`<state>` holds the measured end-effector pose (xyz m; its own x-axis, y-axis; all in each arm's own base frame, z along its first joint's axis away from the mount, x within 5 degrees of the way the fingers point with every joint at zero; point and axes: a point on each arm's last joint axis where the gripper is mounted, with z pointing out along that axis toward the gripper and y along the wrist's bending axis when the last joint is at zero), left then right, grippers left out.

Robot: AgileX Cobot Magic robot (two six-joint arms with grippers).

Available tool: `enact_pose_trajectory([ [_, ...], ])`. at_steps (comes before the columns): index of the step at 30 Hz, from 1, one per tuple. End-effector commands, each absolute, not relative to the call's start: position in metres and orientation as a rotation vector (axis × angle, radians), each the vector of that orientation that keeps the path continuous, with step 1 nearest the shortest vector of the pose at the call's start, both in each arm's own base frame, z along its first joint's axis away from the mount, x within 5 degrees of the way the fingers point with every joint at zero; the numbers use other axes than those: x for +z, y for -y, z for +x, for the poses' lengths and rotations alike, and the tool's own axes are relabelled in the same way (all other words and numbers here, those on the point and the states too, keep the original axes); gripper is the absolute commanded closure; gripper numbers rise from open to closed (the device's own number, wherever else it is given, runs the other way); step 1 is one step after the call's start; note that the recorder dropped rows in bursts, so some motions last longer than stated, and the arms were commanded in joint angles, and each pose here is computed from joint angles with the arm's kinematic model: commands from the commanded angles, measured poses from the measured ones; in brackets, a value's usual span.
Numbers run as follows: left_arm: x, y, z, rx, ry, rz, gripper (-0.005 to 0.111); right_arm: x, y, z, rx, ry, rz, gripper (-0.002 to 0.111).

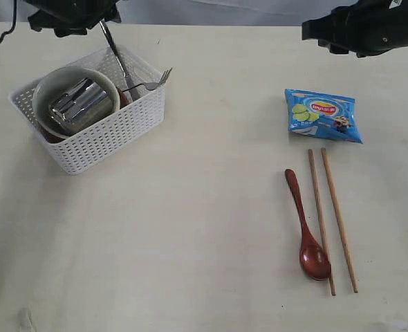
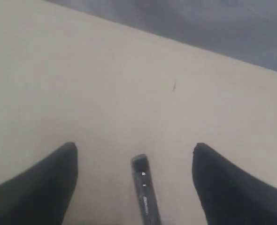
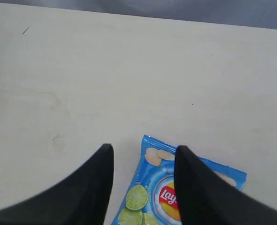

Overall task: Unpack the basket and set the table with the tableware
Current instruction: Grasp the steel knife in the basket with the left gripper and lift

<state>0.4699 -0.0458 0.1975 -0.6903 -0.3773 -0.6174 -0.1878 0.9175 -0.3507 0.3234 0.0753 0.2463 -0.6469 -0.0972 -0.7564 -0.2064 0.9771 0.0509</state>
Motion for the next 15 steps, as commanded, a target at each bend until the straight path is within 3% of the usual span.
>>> enact_pose_trajectory([
  [1, 0.189, 0.044, 0.475, -0.332, -2.324, -0.412, 0.042, 0.250, -0.075, 0.325, 0.157, -2.247, -0.221, 0.068],
  [10, 0.172, 0.044, 0.481, -0.324, -2.318, -0.412, 0.046, 0.251, -0.075, 0.326, 0.157, -2.242, -0.220, 0.068],
  [15, 0.173, 0.044, 0.482, -0.326, -2.302, -0.414, 0.076, 0.251, -0.075, 0.326, 0.157, -2.242, -0.220, 0.068],
])
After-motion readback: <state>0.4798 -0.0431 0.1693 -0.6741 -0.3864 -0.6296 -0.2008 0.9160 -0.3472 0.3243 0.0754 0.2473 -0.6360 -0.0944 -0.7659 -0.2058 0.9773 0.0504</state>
